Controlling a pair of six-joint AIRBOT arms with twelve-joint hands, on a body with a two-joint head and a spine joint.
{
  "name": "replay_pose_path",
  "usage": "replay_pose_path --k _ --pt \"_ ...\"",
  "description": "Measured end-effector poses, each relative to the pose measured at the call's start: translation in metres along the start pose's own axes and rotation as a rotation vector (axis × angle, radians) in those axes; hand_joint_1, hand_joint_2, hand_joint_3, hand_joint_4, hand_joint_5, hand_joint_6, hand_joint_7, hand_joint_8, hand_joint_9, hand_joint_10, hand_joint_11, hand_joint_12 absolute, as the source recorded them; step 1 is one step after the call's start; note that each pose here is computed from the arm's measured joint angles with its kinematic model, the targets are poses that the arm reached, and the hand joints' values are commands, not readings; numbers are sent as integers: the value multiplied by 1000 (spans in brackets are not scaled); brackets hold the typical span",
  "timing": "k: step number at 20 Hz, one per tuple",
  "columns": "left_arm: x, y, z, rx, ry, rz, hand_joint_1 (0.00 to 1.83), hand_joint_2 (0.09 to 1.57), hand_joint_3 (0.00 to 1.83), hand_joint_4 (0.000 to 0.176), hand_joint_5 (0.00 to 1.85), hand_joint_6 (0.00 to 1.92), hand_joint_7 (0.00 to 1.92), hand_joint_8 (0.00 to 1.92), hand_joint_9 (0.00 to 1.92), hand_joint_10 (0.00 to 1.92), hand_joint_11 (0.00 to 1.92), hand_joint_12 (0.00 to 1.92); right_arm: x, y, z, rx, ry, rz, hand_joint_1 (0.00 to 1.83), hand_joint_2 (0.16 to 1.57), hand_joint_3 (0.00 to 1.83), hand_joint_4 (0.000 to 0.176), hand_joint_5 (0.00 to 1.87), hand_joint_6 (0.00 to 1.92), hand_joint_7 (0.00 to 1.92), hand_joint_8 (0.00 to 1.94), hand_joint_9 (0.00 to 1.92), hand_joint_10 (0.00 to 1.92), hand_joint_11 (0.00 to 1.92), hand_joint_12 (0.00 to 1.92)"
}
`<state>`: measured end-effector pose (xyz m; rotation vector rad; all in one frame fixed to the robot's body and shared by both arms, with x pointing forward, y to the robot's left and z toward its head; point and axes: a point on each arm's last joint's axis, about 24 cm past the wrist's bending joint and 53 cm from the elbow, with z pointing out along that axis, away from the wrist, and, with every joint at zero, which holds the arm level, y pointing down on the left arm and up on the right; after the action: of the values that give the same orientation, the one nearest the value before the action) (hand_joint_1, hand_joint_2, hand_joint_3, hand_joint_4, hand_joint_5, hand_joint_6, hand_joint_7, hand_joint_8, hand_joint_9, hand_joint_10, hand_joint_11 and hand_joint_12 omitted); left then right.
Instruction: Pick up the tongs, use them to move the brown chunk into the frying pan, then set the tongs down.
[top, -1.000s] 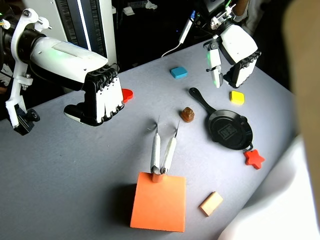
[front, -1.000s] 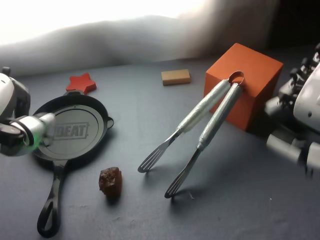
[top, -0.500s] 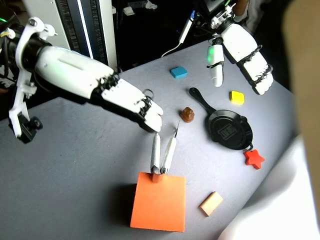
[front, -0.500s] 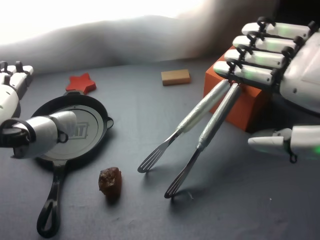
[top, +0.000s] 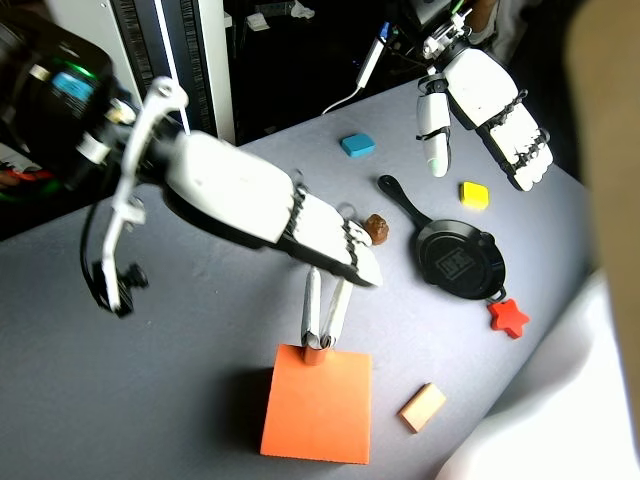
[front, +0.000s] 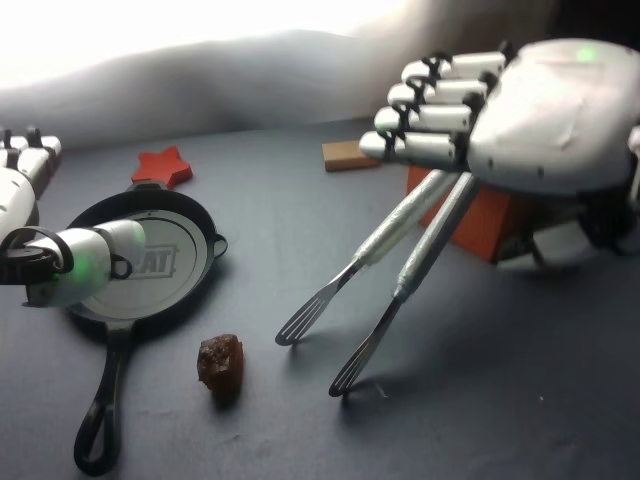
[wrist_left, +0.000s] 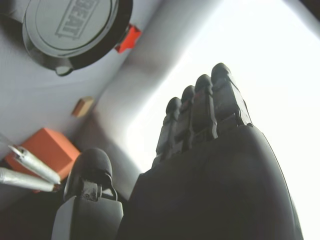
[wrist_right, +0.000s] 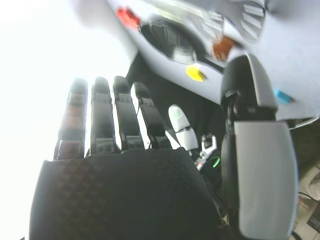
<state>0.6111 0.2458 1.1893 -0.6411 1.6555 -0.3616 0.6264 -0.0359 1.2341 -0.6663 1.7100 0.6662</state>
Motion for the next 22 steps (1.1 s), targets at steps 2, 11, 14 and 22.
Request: replay_pose_path --k 2,11,14,22 --pt "8 -13 -3 37 30 27 0 1237 0 0 0 0 10 4 0 0 24 22 -3 -3 15 -7 36 29 1092 934 0 0 0 0 0 0 0 0 0 0" --pt "10 -15 -4 20 23 27 0 1228 6 0 19 1 50 4 30 3 0 218 24 -9 40 55 231 88 1141 958 0 0 0 0 0 0 0 0 0 0" --pt "14 -7 -5 -18 36 6 0 1252 9 0 0 0 32 0 33 2 0 219 28 -9 49 68 257 129 1149 940 0 0 0 0 0 0 0 0 0 0" --pt "11 5 -8 -72 18 -15 0 1231 0 0 0 0 13 0 0 0 0 124 52 -7 71 135 285 36 1119 971 0 0 0 0 0 0 0 0 0 0"
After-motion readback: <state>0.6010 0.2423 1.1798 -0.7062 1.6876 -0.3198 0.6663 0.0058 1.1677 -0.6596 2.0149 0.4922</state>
